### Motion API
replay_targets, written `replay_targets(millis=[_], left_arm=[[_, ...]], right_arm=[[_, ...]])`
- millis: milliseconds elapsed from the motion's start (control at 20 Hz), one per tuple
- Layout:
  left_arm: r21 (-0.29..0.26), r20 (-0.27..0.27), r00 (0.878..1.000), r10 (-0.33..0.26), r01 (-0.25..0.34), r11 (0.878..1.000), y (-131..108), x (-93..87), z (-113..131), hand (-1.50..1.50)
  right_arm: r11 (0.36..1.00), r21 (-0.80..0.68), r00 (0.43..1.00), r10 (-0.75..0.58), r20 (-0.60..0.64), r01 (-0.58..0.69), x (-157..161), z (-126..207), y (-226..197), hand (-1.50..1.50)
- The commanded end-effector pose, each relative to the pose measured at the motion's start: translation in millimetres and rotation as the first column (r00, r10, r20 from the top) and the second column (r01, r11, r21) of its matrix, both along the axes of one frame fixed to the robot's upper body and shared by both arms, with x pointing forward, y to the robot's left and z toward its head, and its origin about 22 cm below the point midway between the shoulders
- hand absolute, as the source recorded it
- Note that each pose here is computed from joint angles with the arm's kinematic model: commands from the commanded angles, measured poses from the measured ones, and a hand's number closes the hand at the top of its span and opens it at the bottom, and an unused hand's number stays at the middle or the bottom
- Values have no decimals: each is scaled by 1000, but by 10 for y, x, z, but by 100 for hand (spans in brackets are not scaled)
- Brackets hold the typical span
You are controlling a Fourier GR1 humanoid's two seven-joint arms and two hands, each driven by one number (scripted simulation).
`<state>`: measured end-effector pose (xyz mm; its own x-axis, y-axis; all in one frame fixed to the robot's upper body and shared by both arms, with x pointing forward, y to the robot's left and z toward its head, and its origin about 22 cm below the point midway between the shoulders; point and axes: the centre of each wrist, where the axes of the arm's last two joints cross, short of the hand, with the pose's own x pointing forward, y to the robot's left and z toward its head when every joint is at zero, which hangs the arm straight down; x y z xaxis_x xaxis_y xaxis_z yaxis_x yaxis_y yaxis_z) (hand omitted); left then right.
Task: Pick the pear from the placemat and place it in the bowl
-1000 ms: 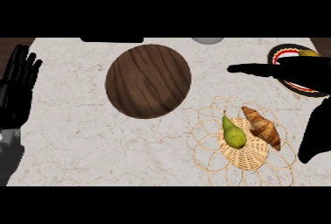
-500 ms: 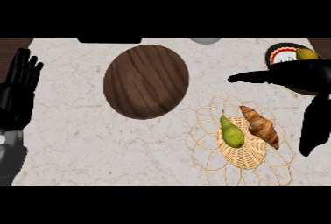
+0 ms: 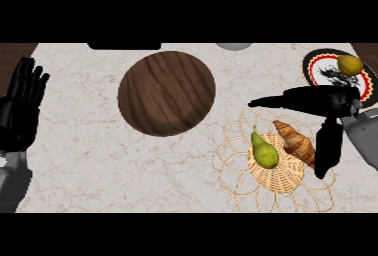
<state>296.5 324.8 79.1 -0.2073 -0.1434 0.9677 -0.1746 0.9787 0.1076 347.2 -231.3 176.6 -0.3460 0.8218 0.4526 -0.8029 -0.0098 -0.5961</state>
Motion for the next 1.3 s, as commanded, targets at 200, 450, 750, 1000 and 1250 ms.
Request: replay_targets(millis=[200, 450, 750, 1000, 1250], left_arm=[[18, -2, 1000, 1, -1, 1000, -15, -62, 219, 0], [5, -3, 1000, -10, 10, 1000, 10, -6, -208, 0], [4, 3, 1000, -6, 6, 1000, 131, -10, 116, 0], [-9, -3, 1000, -1, 1, 1000, 211, -48, -99, 0], [-2, 5, 1000, -17, 17, 1000, -67, -173, -199, 0]], right_arm=[[998, -53, 1000, -30, -3, 30, -90, -398, -150, -150], [999, -29, 999, -32, 4, 32, 139, -586, -108, -150], [1000, 25, 1000, 18, -8, -18, 16, -892, -56, -150], [999, -14, 999, 45, -13, -45, 126, -936, -179, -150], [999, -39, 999, 36, -20, -37, 162, -1084, 108, -150]])
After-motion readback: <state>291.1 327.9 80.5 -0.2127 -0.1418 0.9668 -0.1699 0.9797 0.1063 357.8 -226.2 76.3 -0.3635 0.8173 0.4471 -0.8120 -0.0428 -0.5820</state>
